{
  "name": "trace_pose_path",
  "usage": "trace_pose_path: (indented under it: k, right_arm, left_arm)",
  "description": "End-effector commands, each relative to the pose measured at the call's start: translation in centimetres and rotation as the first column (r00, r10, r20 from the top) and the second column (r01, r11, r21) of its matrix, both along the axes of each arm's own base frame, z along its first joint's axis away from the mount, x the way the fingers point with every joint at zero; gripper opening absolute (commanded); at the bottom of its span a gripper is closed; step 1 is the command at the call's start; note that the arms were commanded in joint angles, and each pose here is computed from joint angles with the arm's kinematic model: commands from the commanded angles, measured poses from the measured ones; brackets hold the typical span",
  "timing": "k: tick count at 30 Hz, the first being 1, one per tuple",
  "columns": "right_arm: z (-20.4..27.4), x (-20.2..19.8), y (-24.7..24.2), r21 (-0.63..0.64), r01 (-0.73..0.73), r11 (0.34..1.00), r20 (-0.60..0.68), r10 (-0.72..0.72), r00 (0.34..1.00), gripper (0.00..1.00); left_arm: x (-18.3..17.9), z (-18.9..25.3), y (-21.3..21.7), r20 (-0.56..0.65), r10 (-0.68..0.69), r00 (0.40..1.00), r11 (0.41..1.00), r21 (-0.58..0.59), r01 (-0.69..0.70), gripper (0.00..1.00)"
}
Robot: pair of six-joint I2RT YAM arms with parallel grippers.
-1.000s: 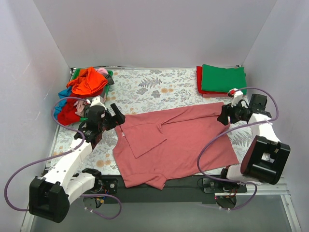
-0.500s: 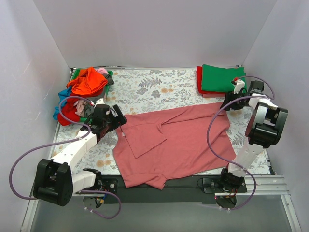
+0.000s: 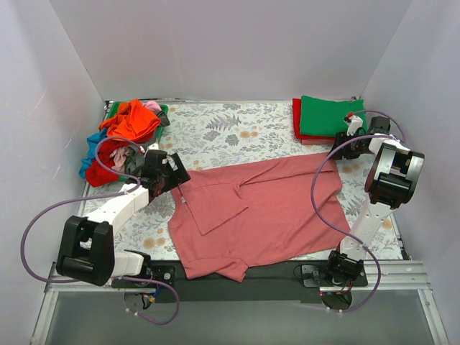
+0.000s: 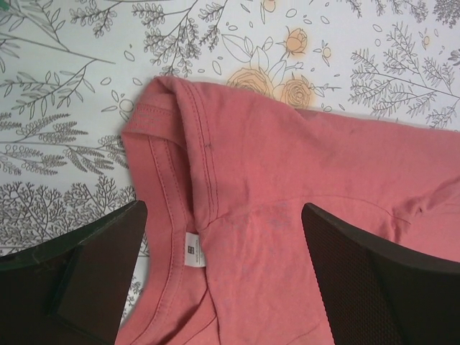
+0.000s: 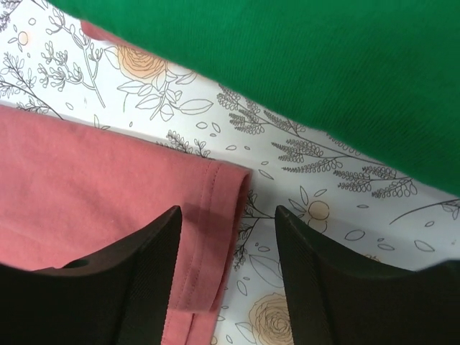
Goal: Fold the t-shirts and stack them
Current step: Fold the tshirt
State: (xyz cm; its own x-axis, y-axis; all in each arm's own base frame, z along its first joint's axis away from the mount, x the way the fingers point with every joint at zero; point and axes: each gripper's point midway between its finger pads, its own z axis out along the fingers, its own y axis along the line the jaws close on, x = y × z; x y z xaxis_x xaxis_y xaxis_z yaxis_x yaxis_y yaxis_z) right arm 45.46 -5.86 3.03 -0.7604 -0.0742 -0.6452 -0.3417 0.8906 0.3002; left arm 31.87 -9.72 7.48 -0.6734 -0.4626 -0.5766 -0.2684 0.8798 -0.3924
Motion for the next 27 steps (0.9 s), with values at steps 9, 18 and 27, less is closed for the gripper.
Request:
trace_pose_path:
  k: [9, 18, 27]
  right_arm:
    - [-0.6, -0.5, 1.8, 0.083, -0.048, 0.995, -0.032, 0.051, 0.998, 0.42]
    - [-0.1, 0.0, 2.0, 0.103, -0.063, 0.993, -0.019, 0.065, 0.998, 0.16]
    - [0.8, 0.1, 2.2, 0.099, -0.087, 0.991, 0.01, 0.087, 0.996, 0.01]
  left_arm:
    - [3.5, -0.3, 1.0, 0.014, 0.025, 1.0, 0.996, 0.091, -0.026, 0.82]
    - [5.5, -2.3, 1.8, -0.041, 0.065, 0.997, 0.984, 0.171, -0.057, 0.66]
    - [5.8, -4.3, 1.9, -0.101, 0.065, 0.993, 0.979, 0.199, -0.043, 0.36]
